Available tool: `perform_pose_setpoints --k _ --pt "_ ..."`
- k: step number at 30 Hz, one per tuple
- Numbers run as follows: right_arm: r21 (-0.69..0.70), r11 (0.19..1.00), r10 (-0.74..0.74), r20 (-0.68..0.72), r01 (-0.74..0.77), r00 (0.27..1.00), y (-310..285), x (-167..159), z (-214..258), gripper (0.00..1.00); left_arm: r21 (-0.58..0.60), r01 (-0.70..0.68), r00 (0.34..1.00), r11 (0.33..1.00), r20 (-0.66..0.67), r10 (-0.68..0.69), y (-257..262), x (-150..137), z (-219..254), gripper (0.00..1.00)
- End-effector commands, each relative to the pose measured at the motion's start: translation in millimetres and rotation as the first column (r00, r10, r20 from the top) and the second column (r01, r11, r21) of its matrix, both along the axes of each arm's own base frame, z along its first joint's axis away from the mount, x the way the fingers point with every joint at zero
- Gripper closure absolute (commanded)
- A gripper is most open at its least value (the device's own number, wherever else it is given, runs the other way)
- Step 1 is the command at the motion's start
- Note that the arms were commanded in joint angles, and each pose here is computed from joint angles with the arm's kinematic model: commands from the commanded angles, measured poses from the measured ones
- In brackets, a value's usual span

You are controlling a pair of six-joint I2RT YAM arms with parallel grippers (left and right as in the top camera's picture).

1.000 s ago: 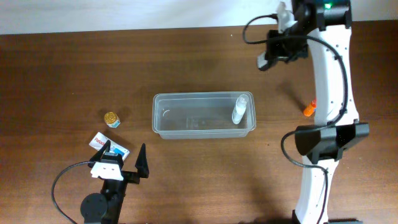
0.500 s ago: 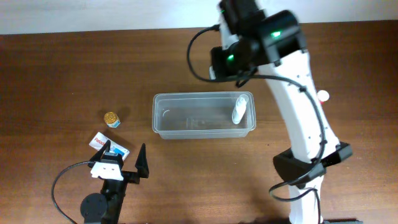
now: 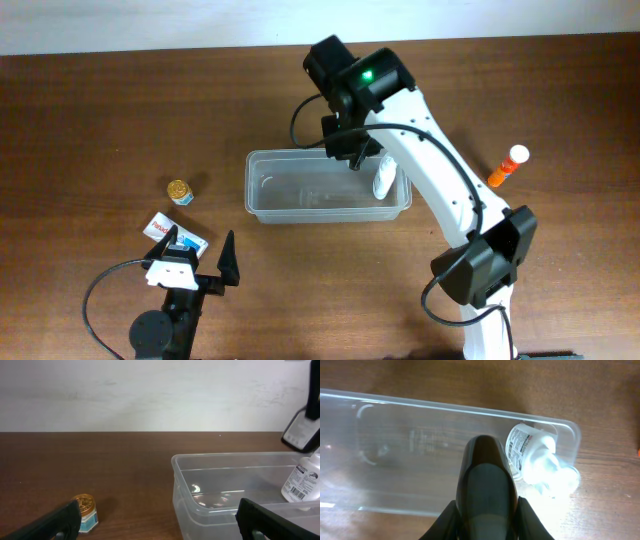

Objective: Pack container
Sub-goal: 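Carry the dark bottle over the container beside the lotion bottle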

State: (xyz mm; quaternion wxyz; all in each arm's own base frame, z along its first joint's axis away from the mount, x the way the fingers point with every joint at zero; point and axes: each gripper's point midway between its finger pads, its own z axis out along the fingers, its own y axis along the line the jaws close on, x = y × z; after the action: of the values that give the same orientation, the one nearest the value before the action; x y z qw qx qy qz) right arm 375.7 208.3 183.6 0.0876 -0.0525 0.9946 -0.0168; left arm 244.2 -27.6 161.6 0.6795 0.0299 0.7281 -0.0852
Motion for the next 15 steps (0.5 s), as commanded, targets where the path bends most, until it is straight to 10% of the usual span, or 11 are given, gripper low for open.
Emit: perform_pose_setpoints --k 1,15 --pt "-0.036 0.999 -0.021 -0.003 0.021 1.000 -5.8 0.8 -14.7 0.79 -0.002 -0.010 1.000 1.000 0.001 0.010 2.1 -0.1 -0.6 0.00" --pt "-0.073 0.992 -0.101 -0.021 0.099 0.995 -11.1 0.9 -58.9 0.79 -0.002 -0.010 1.000 1.000 0.001 0.010 2.1 -0.1 -0.6 0.01"
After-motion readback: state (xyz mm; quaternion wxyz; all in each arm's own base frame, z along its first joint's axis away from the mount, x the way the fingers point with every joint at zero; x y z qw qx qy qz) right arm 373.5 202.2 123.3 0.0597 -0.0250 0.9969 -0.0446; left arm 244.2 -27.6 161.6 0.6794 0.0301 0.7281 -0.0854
